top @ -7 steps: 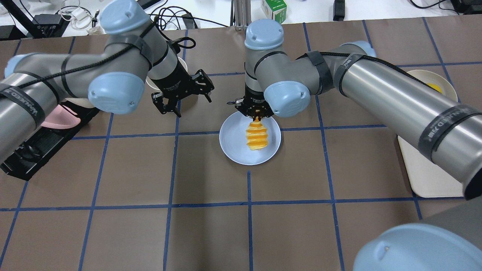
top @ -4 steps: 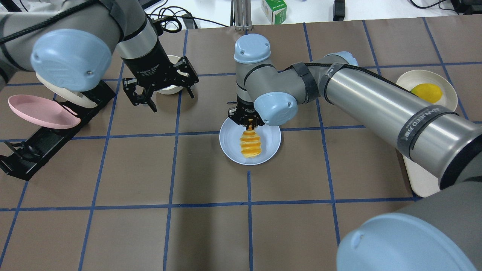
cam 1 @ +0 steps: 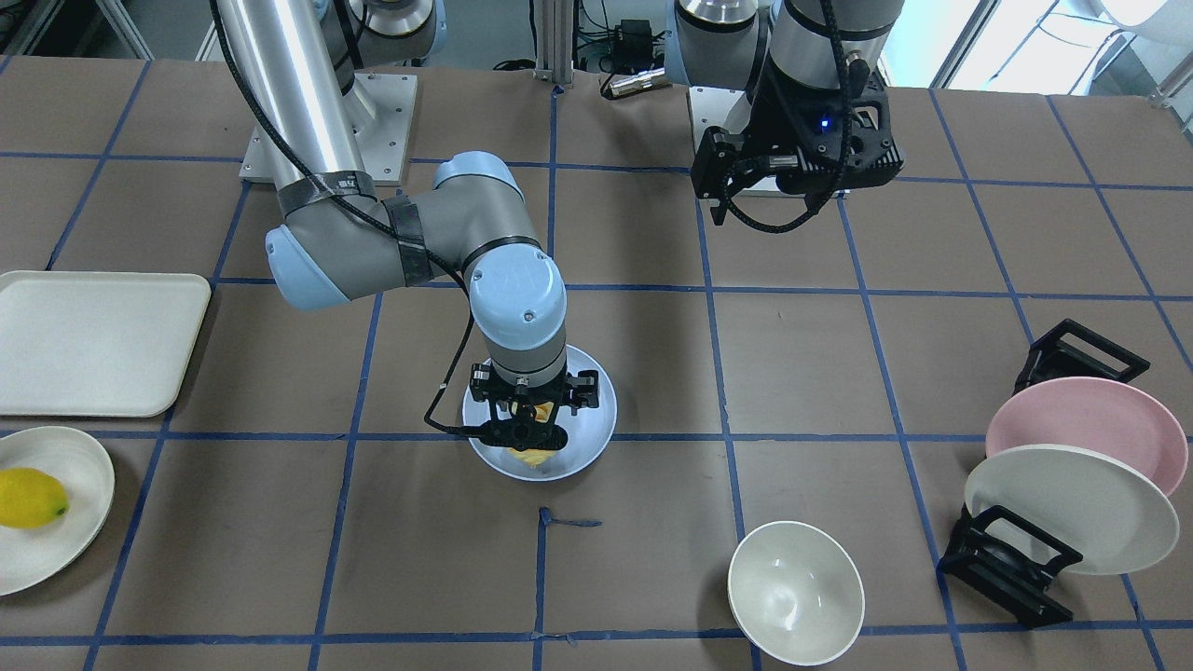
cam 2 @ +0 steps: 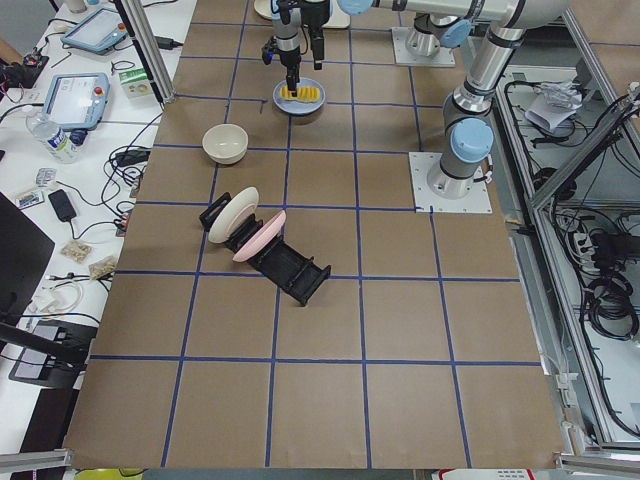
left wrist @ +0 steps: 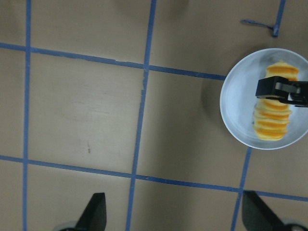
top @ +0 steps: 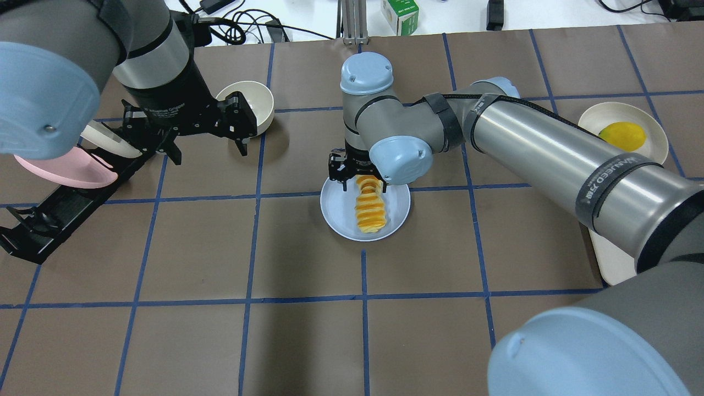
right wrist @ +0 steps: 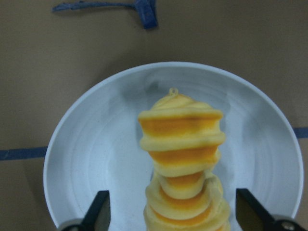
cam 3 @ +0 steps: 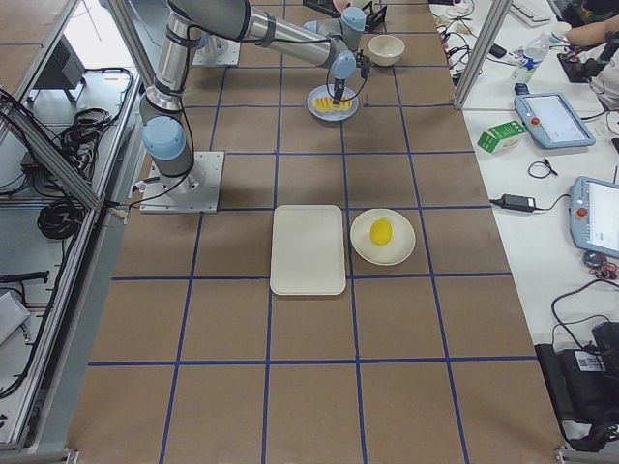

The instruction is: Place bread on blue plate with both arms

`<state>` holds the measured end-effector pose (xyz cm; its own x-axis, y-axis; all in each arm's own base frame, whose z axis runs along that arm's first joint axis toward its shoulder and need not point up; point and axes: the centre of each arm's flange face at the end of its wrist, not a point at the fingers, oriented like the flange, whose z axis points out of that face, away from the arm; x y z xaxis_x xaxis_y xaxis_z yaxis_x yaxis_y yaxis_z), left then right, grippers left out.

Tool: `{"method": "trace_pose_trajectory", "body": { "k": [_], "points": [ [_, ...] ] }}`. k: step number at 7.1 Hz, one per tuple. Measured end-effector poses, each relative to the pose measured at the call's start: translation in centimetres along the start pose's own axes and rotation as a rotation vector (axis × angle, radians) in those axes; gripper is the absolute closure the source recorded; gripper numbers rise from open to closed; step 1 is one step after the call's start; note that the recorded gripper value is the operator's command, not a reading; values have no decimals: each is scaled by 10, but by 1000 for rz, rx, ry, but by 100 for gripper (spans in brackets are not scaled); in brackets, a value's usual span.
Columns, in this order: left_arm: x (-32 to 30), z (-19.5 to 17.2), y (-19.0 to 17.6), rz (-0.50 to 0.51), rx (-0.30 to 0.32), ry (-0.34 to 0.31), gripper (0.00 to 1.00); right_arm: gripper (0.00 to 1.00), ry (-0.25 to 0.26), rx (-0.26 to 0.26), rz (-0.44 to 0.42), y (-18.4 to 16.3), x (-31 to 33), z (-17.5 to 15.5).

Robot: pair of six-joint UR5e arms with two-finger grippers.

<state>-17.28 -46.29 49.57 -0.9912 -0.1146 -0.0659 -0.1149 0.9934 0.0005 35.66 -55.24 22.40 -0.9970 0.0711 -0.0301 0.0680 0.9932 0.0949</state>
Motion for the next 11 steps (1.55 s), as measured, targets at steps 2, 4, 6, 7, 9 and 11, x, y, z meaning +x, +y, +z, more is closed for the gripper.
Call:
{"method": "trace_pose_trajectory", "body": {
  "k": [2, 4, 6, 7, 9, 11],
  "points": [
    [-8, -3, -9, 117, 51, -17, 0, 0, -7, 36, -16, 1, 22, -50],
    [-7, 3, -13, 168, 57, -25, 0, 0, 24, 45, -38, -5, 109, -124],
    [-8, 12, -17, 179, 45, -26, 0, 0, 39, 23, -67, 16, 175, -182],
    [-7, 17, -18, 175, 37, -23, 0, 0, 34, 33, -66, 32, 187, -207],
    [-6, 21, -20, 174, 29, -11, 0, 0, 29, 62, -54, 53, 197, -234],
    [-3, 21, -21, 183, 29, 22, 0, 0, 26, 73, -49, 57, 200, -241]
  ]
}}
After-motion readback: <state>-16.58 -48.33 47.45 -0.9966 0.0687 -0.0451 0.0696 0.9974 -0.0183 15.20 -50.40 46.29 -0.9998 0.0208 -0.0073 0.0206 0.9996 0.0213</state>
